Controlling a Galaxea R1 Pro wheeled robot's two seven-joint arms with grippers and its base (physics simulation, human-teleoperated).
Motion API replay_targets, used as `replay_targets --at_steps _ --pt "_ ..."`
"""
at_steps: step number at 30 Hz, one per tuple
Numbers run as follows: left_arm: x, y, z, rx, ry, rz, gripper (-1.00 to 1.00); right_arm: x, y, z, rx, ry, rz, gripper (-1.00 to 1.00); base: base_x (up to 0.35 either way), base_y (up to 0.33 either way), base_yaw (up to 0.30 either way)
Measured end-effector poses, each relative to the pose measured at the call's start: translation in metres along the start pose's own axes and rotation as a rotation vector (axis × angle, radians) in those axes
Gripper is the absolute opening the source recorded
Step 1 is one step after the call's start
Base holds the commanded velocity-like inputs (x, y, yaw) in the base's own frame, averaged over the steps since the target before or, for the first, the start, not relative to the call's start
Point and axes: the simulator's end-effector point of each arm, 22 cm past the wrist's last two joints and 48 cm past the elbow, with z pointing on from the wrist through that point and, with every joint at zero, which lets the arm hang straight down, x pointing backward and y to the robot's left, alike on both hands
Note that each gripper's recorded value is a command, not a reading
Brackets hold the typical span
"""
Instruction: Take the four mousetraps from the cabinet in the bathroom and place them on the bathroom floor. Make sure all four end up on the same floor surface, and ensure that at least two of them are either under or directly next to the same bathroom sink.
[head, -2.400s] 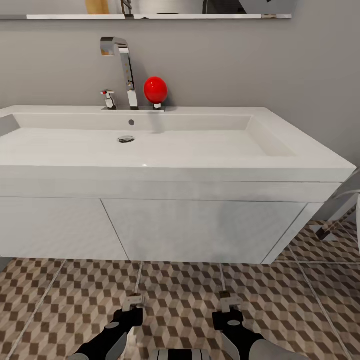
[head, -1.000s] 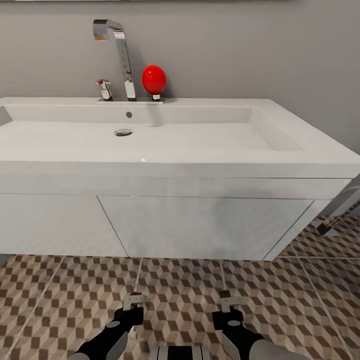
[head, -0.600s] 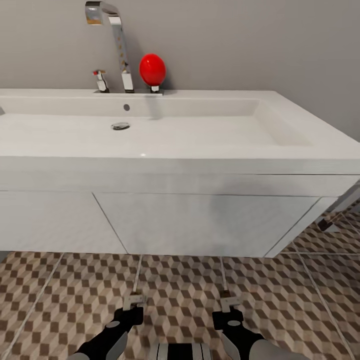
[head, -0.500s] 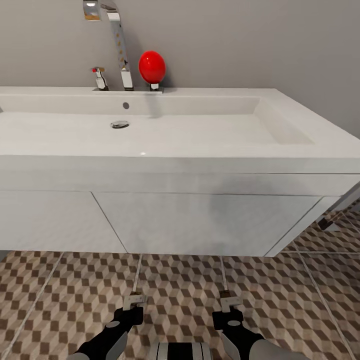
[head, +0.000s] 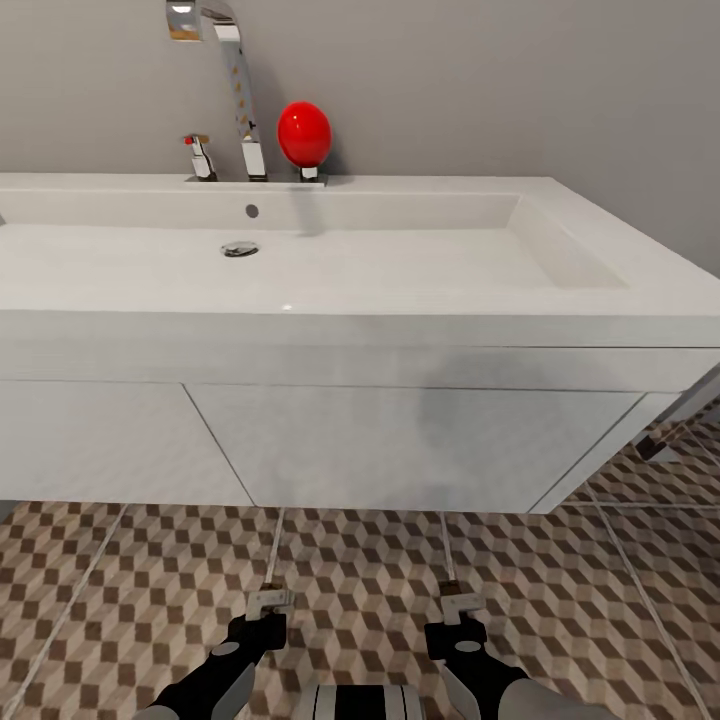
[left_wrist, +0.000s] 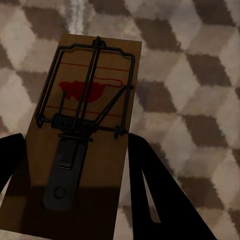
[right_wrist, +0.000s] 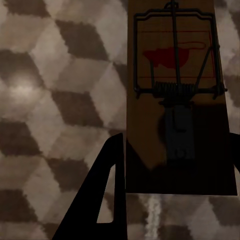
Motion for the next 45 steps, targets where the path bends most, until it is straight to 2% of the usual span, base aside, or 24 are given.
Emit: replay_targets --at_steps 14,26,45 --pt "0.000 0.000 0.000 0.000 0.001 0.000 -1.00 0.000 0.001 0.000 -0.001 -0.001 -0.004 -1.00 0.000 0.000 0.000" --pt "0.026 0.002 0.010 -0.003 0.050 -0.002 -1.00 0.024 0.004 0.011 -0.006 0.048 -0.008 -1.00 0.000 0.000 0.000" --pt "0.025 0.002 0.010 -0.004 0.048 -0.003 -1.00 0.022 0.003 0.012 -0.005 0.043 -0.006 -1.00 0.000 0.000 0.000"
